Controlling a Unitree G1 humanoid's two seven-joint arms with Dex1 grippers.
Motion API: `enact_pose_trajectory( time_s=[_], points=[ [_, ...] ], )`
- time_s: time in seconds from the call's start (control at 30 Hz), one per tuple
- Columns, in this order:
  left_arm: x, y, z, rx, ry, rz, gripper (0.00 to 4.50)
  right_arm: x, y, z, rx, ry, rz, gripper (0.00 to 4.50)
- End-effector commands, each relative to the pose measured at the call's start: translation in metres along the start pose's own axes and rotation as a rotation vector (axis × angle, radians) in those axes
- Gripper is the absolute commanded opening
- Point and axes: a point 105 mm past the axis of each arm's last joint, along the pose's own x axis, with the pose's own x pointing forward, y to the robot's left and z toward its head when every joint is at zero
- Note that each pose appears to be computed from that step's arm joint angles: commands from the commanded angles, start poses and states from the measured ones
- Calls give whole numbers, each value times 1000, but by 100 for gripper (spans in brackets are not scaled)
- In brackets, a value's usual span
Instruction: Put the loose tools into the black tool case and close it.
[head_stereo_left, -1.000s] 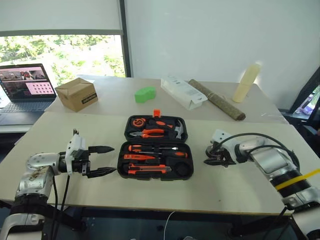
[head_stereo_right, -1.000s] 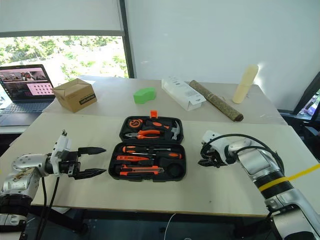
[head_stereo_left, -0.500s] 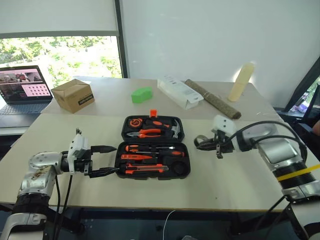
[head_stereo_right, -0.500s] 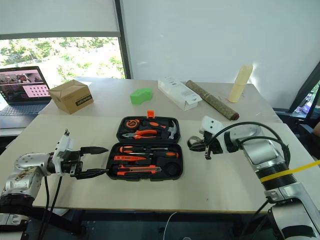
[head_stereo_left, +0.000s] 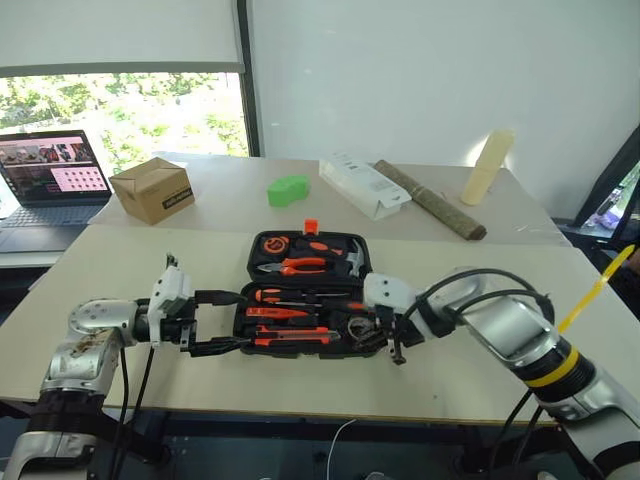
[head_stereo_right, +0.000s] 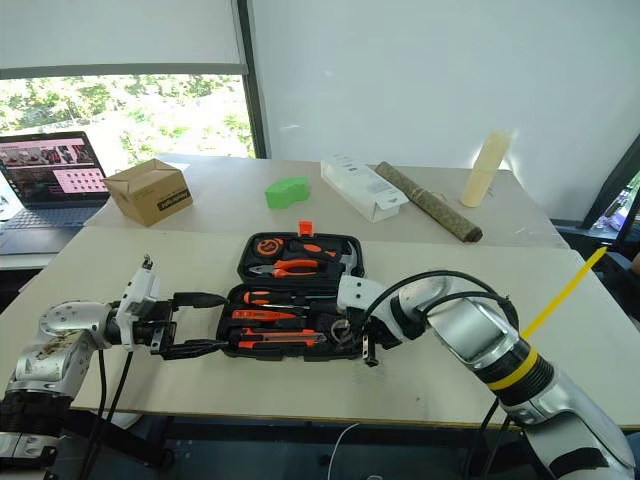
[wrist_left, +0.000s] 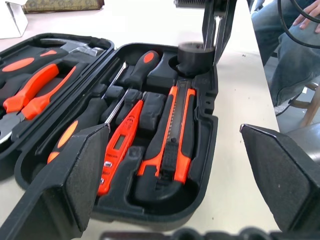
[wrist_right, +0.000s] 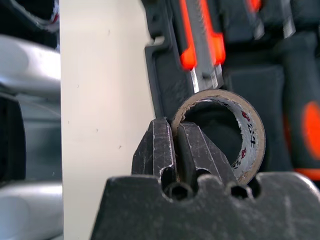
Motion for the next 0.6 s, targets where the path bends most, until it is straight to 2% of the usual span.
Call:
enact_pose_trajectory(
  time_s=[0.03, 0.2, 0.27, 0.3, 0.4, 0.47, 0.5, 0.6],
  points=[
    [-5, 0, 8, 25, -10, 13, 450, 1, -8, -5, -12, 42, -39, 6],
    [-3, 1, 10, 31, -3, 15, 450, 4, -13, -11, -5, 79, -47, 6],
    [-2, 2, 12, 34, -3, 17, 450, 3, -9, -12, 6, 87, -5, 79],
    [-2, 2, 12, 33, 0, 18, 450, 1, -10, -9, 13, 71, -5, 101],
    [-4, 3, 13, 17, 3, 39, 450, -11, -12, 11, 32, -36, 9, 215],
    [-7, 3, 13, 6, 10, 49, 450, -21, -9, 23, 36, -117, 49, 269],
    [-8, 3, 12, 0, 13, 59, 450, -28, -7, 30, 35, -174, 65, 291],
    [-13, 5, 12, -11, 16, 89, 450, -46, -3, 33, 27, -262, 91, 291]
  ],
)
